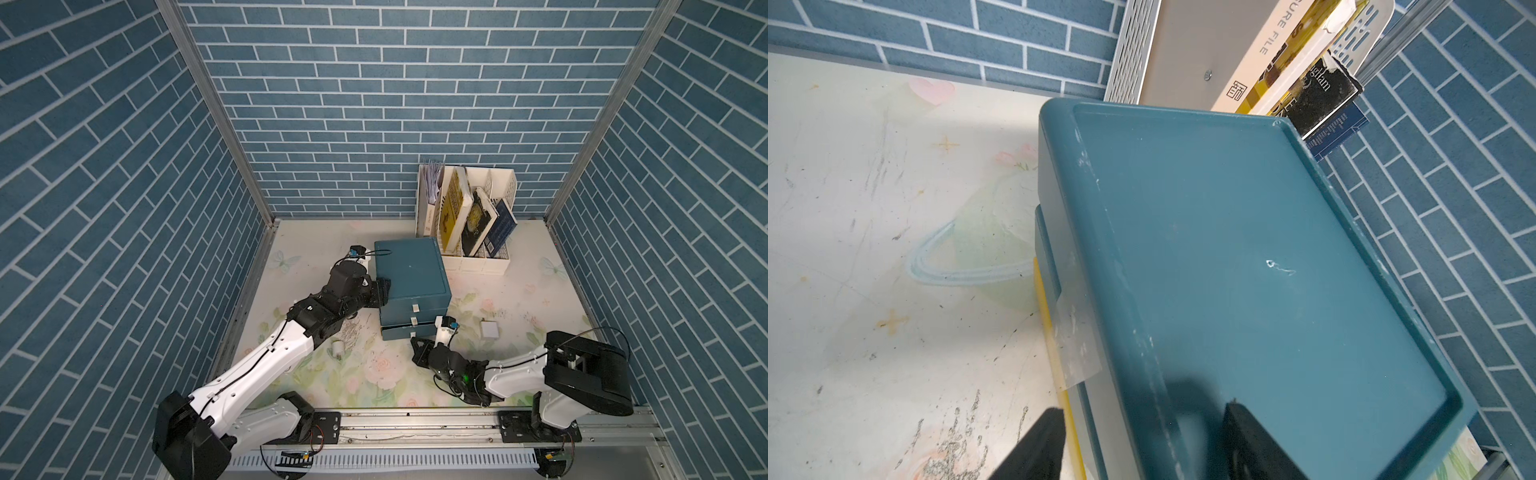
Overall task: Place the plugs into the drawer by color
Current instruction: Open the drawer in the storage box.
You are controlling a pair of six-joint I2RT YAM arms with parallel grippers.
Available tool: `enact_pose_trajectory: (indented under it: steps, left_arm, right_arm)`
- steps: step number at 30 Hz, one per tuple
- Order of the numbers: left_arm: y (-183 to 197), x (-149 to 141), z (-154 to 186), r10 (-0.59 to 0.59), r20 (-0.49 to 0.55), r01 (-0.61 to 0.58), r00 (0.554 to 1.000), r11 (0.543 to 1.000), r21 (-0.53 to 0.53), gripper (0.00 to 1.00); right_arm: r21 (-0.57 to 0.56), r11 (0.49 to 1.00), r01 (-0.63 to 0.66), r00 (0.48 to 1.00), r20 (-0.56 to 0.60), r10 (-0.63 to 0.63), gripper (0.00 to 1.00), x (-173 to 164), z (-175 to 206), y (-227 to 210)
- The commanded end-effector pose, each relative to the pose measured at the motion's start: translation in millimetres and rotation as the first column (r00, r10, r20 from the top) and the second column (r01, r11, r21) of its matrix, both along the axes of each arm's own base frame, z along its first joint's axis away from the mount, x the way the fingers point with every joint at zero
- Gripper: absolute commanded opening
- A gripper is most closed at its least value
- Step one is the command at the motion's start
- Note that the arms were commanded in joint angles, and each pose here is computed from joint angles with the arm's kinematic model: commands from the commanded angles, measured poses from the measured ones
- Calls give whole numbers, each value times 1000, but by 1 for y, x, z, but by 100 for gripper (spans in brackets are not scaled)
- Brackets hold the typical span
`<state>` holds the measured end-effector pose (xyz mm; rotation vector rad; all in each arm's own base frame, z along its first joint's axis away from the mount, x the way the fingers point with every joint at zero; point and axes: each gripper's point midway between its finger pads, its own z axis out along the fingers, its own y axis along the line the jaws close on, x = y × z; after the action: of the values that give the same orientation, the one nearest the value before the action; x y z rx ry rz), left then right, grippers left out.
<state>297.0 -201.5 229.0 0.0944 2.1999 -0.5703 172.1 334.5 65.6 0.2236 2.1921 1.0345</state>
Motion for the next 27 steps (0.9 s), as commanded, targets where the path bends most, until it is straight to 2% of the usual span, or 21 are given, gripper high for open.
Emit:
enact_pose_trajectory:
  steps: [1,5,11,18,27]
  left_arm:
    - [13,-6,-23,20,-51,-16,999,997,70,66]
    - [13,-5,-30,17,-59,-12,998,996,83,66]
    - [15,0,-38,55,-99,-45,994,994,98,59]
    - [12,2,-29,55,-86,-49,995,997,67,60]
    - [19,5,-36,101,-99,-92,990,991,92,61]
  right_arm:
    - [-57,998,30,999,31,-28,0,-7,4,-9]
    - [-60,998,2,1000,9,-2,0,-22,-1,-10]
    - [-106,994,-20,1000,4,20,0,-40,2,-12]
    - [-165,985,-47,999,-35,41,0,-61,-1,-16]
    - [-257,962,-95,994,-82,76,0,-75,-7,-10]
